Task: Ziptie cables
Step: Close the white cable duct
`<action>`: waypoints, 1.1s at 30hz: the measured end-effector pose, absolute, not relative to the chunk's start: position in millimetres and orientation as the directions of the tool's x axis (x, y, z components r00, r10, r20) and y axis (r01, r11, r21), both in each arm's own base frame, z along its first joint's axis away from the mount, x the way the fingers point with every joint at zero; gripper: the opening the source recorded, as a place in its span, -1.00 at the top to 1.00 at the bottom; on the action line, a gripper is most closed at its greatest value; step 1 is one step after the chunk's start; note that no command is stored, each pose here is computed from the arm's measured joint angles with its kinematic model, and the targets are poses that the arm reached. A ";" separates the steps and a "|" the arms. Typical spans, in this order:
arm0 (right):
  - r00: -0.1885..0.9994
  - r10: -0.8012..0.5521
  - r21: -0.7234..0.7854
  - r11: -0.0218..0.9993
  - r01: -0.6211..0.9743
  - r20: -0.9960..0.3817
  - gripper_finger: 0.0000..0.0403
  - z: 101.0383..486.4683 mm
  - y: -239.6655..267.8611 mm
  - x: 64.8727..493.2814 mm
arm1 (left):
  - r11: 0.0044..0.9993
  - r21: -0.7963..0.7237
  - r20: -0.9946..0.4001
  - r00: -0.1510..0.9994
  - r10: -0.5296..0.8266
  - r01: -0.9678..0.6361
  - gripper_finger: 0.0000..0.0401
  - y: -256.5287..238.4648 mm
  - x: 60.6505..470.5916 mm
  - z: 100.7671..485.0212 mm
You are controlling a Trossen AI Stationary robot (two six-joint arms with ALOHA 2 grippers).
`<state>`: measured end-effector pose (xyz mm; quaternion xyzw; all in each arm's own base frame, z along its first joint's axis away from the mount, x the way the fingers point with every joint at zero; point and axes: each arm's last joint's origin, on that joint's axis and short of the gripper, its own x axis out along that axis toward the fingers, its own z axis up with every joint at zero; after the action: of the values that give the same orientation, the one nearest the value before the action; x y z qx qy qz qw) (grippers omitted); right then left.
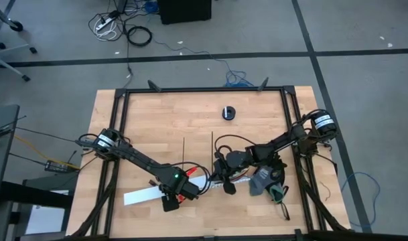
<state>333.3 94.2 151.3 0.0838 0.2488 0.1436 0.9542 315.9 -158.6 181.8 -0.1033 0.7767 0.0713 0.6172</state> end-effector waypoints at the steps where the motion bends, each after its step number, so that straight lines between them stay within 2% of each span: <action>1: 0.834 0.320 0.232 0.944 -0.237 -0.451 1.00 151.3 95.7 332.9 | 0.969 -0.016 -0.974 -0.217 -0.072 -0.248 -0.14 -158.6 315.9 181.8; 12: 0.832 0.325 0.236 0.942 -0.240 -0.449 1.00 151.5 103.4 330.7 | 0.971 -0.009 -0.975 -0.212 -0.061 -0.239 -0.12 -158.5 315.9 181.7; 18: 0.724 0.528 0.339 0.847 -0.410 -0.444 1.00 151.0 121.0 323.3 | 0.972 -0.006 -0.976 -0.211 -0.057 -0.237 -0.13 -158.6 315.8 181.7; 21: 0.663 0.568 0.368 0.822 -0.435 -0.488 1.00 146.5 131.8 316.0 | 0.971 -0.006 -0.976 -0.211 -0.057 -0.237 -0.13 -158.6 315.8 181.7; 27: 0.683 0.345 0.251 0.938 -0.237 -0.644 1.00 132.9 130.2 307.4 | 0.970 -0.003 -0.976 -0.212 -0.056 -0.241 -0.13 -158.5 315.6 181.7; 33: 0.701 0.285 0.213 0.958 -0.191 -0.654 1.00 132.2 126.5 308.2 | 0.970 -0.001 -0.975 -0.214 -0.055 -0.243 -0.13 -158.4 315.4 181.7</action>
<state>308.2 126.5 132.2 0.0643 0.3644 0.1292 0.9200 315.4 -158.4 181.7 -0.0961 0.7753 0.0759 0.6196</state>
